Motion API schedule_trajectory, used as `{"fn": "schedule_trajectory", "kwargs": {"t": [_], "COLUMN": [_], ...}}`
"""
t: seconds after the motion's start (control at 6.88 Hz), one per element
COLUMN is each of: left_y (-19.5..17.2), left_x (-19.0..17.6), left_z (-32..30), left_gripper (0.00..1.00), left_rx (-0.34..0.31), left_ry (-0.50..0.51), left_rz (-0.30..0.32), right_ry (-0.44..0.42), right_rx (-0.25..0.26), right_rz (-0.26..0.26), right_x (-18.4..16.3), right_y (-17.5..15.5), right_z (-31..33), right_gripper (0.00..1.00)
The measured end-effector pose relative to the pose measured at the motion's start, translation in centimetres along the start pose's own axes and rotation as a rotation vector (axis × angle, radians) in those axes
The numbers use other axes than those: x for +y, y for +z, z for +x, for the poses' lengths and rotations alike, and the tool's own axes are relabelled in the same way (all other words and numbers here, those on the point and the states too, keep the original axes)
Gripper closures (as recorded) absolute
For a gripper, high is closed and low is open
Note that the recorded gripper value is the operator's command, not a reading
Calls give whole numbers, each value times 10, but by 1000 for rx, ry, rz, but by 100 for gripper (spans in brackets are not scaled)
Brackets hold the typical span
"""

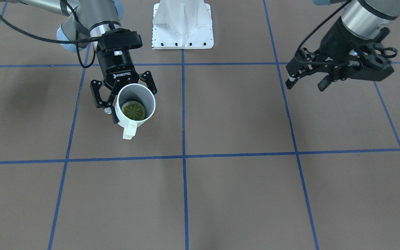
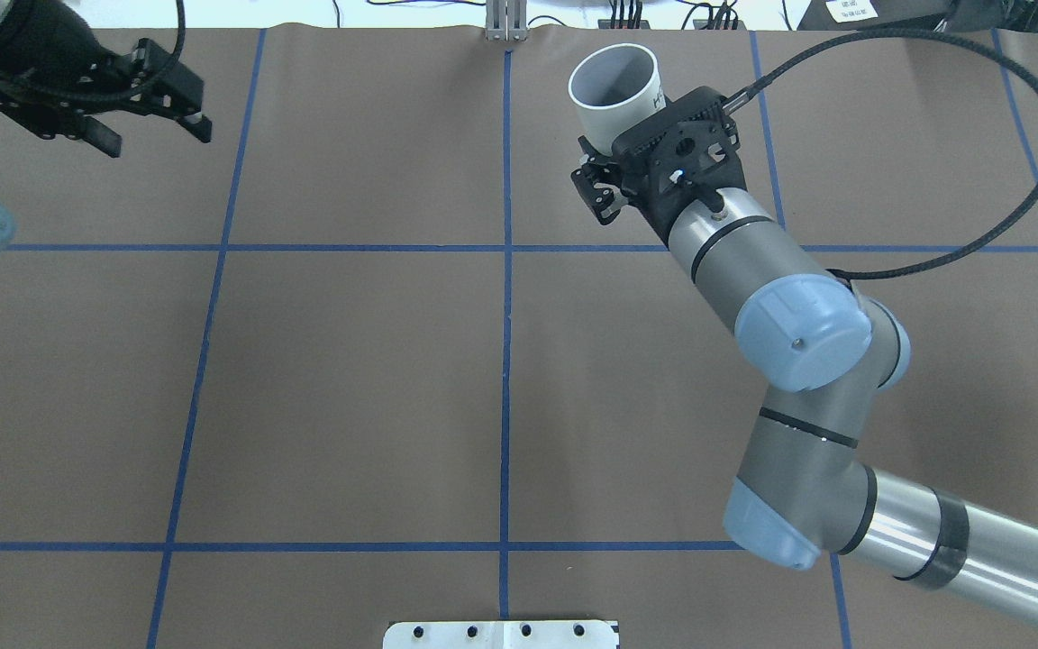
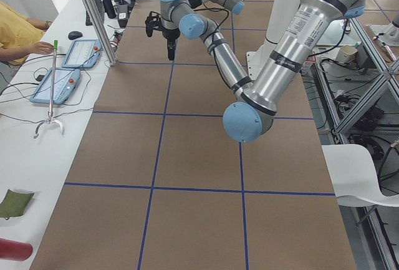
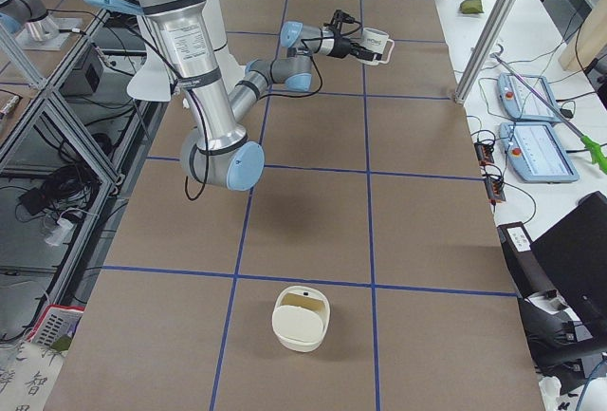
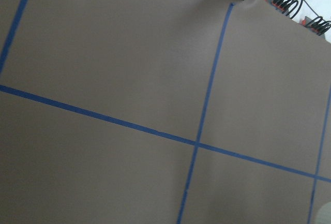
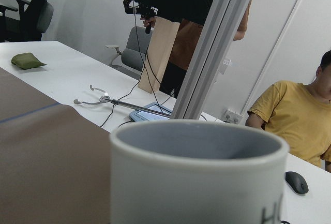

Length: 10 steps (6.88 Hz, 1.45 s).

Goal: Left arm hands cup to right arm to dump lemon

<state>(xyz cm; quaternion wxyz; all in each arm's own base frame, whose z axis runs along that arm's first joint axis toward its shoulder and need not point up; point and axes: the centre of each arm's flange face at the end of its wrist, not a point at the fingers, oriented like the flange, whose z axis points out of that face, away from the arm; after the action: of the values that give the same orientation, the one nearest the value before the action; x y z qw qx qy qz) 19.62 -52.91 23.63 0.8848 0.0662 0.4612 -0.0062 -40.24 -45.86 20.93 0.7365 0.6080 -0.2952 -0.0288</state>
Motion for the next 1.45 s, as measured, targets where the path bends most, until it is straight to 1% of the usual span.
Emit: {"fn": "schedule_trajectory", "kwargs": {"t": [0.15, 0.29, 0.44, 0.58, 0.73, 0.87, 1.16, 1.45], "left_y": [6, 4, 1, -3, -4, -5, -6, -6], "left_x": [3, 6, 10, 14, 17, 19, 20, 20], "left_z": [-57, -112, -156, -184, -201, -214, -226, -227], "left_gripper": [0, 0, 0, 0, 0, 0, 0, 0], "left_rx": [-55, -97, -125, -140, -149, -156, -163, -163], "left_ry": [139, 251, 317, 334, 328, 315, 298, 297], "left_rz": [-17, -34, -48, -56, -62, -64, -65, -65], "right_ry": [19, 31, 41, 52, 62, 68, 82, 115], "right_rx": [-28, -48, -53, -40, -27, -23, -12, -17], "right_rz": [-44, -85, -129, -162, -161, -141, -106, -70], "right_x": [-2, -2, 2, 15, 36, 65, 137, 220], "right_y": [2, -4, -16, -37, -66, -97, -158, -206], "right_z": [39, 87, 140, 189, 227, 257, 314, 364], "right_gripper": [100, 100, 100, 100, 100, 100, 100, 100]}}
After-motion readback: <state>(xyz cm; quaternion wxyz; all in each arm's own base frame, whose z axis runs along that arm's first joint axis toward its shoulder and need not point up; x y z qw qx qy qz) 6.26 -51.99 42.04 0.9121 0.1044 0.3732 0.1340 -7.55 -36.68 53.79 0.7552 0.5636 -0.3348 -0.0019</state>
